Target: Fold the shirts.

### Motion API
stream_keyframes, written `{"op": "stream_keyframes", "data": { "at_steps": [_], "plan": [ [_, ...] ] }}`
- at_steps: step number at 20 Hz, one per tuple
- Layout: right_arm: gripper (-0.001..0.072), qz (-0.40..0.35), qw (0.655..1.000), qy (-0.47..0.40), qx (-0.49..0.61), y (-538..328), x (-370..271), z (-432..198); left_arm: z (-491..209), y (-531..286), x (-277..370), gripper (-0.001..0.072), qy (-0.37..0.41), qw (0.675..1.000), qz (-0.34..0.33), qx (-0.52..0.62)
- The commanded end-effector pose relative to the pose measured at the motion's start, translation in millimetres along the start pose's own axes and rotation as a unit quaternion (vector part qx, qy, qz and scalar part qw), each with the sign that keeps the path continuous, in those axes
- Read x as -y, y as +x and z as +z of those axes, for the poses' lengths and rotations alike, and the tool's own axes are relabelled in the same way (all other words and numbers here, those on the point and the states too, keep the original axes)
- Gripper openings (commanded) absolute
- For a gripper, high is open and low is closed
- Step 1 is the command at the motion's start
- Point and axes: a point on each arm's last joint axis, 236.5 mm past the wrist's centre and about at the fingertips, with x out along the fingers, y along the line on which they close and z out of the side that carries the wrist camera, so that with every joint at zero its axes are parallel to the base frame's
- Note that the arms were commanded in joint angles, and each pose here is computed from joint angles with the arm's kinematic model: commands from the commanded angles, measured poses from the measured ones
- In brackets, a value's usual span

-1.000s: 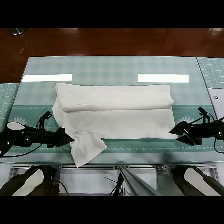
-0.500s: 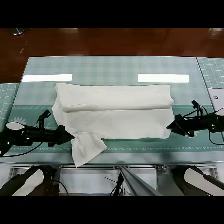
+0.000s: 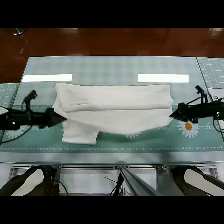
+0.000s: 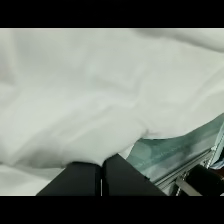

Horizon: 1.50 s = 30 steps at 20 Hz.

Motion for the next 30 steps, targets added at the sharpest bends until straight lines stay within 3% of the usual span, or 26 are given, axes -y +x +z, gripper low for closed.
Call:
{"op": "stream_keyframes", "data": {
  "at_steps": [1, 5, 13, 20, 21, 22, 23, 25, 28, 30],
  "plan": [
    [0.0034, 0.033, 0.995, -0.011, 0.088, -27, -32, 58, 50, -18, 18, 0.0019, 0.017, 0.999, 0.004, 0.038],
    [0.0034, 0.040, 0.996, -0.037, 0.076, -9, -49, 79, 85, 13, 24, 0.0019, 0.018, 1.000, 0.005, 0.003],
    [0.0034, 0.042, 0.995, -0.003, 0.094, 5, -45, 142, 165, 23, 24, 0.0019, -0.014, 1.000, 0.011, -0.023],
    [0.0035, 0.046, 0.996, 0.029, 0.074, 43, -30, 157, 179, 46, -1, 0.0037, 0.002, 0.999, 0.030, -0.037],
    [0.0086, 0.056, 0.995, 0.040, 0.075, 47, -31, 160, 179, 49, -2, 0.0236, 0.005, 0.999, 0.031, -0.037],
    [0.0355, 0.067, 0.993, 0.050, 0.078, 49, -33, 163, 178, 51, 0, 0.0709, 0.008, 0.999, 0.031, -0.039],
    [0.0638, 0.075, 0.992, 0.053, 0.081, 48, -35, 165, 179, 49, 2, 0.0705, 0.017, 0.999, 0.032, -0.041],
    [0.0623, 0.081, 0.994, 0.038, 0.059, 37, -35, 158, 185, 28, -17, 0.0704, 0.008, 0.995, 0.094, -0.030],
    [0.0623, 0.048, 0.998, 0.029, 0.034, 8, 0, 143, 187, -45, -74, 0.0704, 0.007, 0.967, 0.256, 0.007],
    [0.0622, 0.016, 0.998, 0.047, 0.042, -8, 33, 142, 184, -80, -87, 0.0704, -0.002, 0.959, 0.279, 0.048]
  ]
}}
